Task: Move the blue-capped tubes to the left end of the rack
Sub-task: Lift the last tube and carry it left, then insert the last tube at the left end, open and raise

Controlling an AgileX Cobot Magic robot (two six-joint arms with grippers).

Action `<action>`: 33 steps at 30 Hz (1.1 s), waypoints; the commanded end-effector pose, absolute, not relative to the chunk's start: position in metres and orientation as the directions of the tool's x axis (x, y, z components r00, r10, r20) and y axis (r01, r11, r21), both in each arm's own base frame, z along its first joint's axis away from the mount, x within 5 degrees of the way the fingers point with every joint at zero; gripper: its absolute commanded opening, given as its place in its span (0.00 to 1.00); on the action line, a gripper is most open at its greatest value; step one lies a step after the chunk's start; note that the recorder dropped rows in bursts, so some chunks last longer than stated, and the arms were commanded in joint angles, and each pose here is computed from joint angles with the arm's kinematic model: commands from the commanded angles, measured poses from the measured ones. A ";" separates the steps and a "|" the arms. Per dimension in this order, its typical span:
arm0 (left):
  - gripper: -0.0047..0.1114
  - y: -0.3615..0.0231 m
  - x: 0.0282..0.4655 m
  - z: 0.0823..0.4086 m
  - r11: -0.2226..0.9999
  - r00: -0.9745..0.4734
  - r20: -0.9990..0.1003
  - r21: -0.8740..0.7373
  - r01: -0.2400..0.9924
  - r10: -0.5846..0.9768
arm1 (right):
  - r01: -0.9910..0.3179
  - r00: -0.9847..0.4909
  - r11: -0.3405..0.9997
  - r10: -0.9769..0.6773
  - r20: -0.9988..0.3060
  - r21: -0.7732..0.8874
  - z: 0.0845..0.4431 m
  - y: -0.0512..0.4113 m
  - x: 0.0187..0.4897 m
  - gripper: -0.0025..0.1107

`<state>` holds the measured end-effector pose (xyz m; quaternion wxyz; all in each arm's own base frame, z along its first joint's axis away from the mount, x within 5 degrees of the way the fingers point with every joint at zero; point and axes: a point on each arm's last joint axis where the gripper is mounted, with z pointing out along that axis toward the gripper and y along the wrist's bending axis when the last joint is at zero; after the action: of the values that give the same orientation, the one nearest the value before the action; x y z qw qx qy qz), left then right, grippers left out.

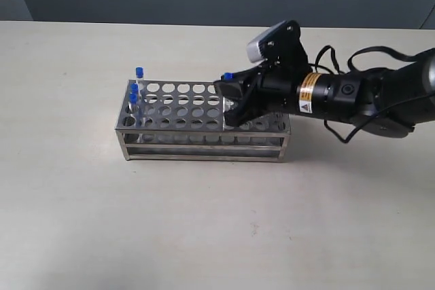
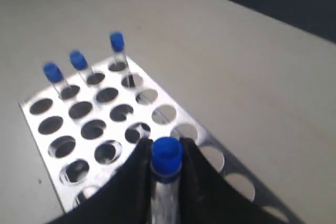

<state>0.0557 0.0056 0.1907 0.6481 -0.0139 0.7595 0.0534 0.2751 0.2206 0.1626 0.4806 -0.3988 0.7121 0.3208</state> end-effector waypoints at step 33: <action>0.05 0.005 0.055 0.192 0.994 -0.150 -0.987 0.063 -0.087 0.049 | -0.971 -0.044 0.239 -0.259 -0.965 -0.020 0.179 0.346 0.261 0.01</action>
<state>0.0557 0.0056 0.1907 0.6481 -0.0139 0.7595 0.0534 0.2581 0.3464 0.1820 0.4870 -0.4936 0.6108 0.3823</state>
